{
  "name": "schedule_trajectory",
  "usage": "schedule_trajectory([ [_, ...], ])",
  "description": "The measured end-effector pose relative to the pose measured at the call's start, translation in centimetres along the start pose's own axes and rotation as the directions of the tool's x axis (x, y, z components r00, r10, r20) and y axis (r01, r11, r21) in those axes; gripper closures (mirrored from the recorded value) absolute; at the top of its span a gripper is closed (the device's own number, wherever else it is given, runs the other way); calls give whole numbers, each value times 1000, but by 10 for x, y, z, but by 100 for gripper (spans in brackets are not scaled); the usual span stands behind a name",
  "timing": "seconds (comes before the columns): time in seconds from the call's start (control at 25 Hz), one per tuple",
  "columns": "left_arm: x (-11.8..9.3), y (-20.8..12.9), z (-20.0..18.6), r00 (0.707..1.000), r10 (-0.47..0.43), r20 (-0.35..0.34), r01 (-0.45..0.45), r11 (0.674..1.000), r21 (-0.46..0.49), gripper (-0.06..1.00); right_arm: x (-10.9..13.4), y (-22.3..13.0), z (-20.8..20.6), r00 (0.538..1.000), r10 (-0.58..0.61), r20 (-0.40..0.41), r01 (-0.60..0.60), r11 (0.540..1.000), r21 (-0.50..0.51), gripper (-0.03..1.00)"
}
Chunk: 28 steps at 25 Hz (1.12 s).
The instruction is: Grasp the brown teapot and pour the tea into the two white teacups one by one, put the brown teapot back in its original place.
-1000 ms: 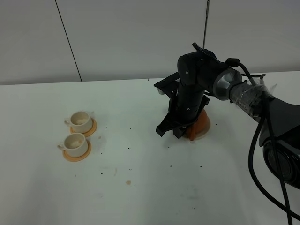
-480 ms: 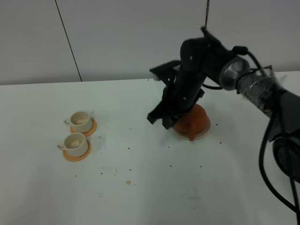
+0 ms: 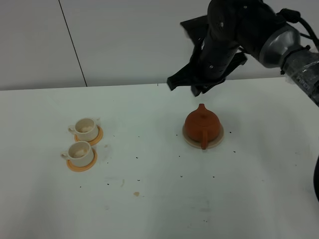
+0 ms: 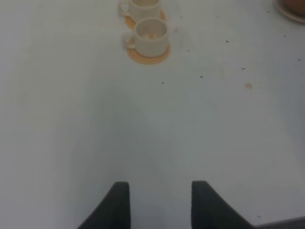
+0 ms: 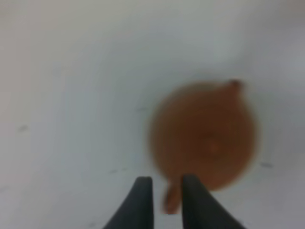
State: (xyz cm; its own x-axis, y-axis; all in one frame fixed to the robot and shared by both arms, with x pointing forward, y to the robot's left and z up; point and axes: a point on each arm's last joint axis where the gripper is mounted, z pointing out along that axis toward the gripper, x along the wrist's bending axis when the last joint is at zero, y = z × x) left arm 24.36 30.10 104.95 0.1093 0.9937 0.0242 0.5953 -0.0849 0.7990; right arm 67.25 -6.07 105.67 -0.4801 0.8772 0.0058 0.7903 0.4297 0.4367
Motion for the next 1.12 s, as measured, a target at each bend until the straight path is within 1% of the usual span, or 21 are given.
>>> schedule_trajectory([
  [0.08,0,0,0,1000,0,0,0,1000,0,57,-8,0,0,999,34,28,-34,999,-2,76],
  [0.16,0,0,0,1000,0,0,0,1000,0,57,-15,0,0,997,72,34,-72,997,-2,73],
  [0.28,0,0,0,1000,0,0,0,1000,0,57,-25,0,0,991,136,13,-136,991,-2,71],
  [0.4,0,0,0,1000,0,0,0,1000,0,57,-28,-1,2,985,174,-17,-174,985,5,71],
  [0.52,0,0,0,1000,0,0,0,1000,0,57,-27,-1,3,984,174,-29,-174,985,10,71],
  [0.68,0,0,0,1000,0,0,0,1000,0,57,-29,-1,3,996,85,-30,-85,996,7,72],
  [0.76,0,0,0,1000,0,0,0,1000,0,57,-31,0,1,998,60,-33,-60,998,-2,72],
  [0.84,0,0,0,1000,0,0,0,1000,0,57,-31,5,-5,998,52,-36,-53,998,-34,72],
  [0.92,0,0,0,1000,0,0,0,1000,0,57,-29,12,-14,997,57,-60,-62,994,-90,72],
  [1.0,0,0,0,1000,0,0,0,1000,0,57,-27,16,-23,990,102,-93,-113,986,-121,72],
  [1.12,0,0,0,1000,0,0,0,1000,0,57,-26,15,-29,973,207,-106,-217,971,-102,72],
])
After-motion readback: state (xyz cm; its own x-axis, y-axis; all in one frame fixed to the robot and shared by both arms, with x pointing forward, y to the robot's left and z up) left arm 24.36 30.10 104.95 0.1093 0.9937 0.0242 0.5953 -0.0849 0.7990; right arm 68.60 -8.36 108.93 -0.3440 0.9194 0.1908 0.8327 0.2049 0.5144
